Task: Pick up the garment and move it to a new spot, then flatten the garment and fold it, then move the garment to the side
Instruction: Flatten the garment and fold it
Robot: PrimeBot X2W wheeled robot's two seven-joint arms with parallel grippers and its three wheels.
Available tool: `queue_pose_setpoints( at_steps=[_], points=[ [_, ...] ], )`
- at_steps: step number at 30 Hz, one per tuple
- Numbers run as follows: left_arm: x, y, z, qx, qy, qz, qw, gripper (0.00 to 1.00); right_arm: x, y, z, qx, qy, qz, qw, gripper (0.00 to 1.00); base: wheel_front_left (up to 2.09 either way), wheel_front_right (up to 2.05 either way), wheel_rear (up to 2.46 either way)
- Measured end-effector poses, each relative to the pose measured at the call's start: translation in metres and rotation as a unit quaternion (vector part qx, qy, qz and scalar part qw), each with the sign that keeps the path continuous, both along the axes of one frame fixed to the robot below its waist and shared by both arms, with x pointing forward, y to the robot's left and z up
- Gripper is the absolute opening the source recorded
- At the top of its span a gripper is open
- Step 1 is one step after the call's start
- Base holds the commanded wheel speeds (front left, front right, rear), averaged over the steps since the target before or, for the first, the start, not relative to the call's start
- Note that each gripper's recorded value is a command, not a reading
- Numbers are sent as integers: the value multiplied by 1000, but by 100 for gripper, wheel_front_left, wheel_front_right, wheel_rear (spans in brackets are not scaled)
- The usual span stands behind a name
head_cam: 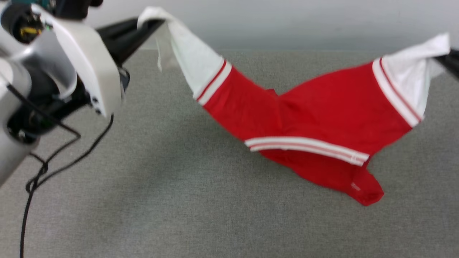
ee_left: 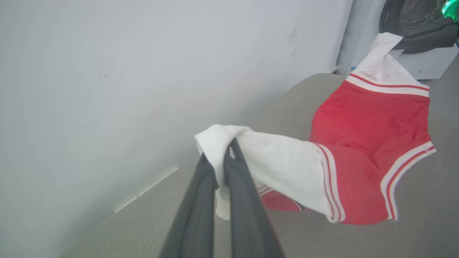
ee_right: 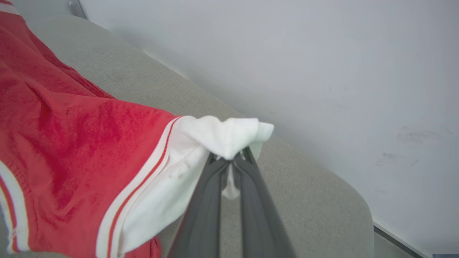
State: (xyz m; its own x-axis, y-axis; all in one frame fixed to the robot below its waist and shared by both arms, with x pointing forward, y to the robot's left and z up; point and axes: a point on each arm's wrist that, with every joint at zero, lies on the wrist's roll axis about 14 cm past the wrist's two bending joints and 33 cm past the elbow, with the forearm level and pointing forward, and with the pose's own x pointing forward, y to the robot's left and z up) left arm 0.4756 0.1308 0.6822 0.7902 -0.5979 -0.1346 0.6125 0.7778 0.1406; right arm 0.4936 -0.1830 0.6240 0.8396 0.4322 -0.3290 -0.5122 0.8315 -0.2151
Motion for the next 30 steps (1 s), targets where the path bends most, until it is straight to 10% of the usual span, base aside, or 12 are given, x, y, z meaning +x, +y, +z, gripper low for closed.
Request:
queue_pose_setpoints(
  at_steps=[20, 30],
  points=[
    [149, -3, 106, -57, -172, 59, 982, 0, 148, 12, 103, 3, -167, -57, 984, 0, 0, 0, 0],
    [187, 20, 89, -92, -167, 95, 977, 0, 190, 24, 96, 8, -195, -60, 979, 0, 0, 0, 0]
  ],
)
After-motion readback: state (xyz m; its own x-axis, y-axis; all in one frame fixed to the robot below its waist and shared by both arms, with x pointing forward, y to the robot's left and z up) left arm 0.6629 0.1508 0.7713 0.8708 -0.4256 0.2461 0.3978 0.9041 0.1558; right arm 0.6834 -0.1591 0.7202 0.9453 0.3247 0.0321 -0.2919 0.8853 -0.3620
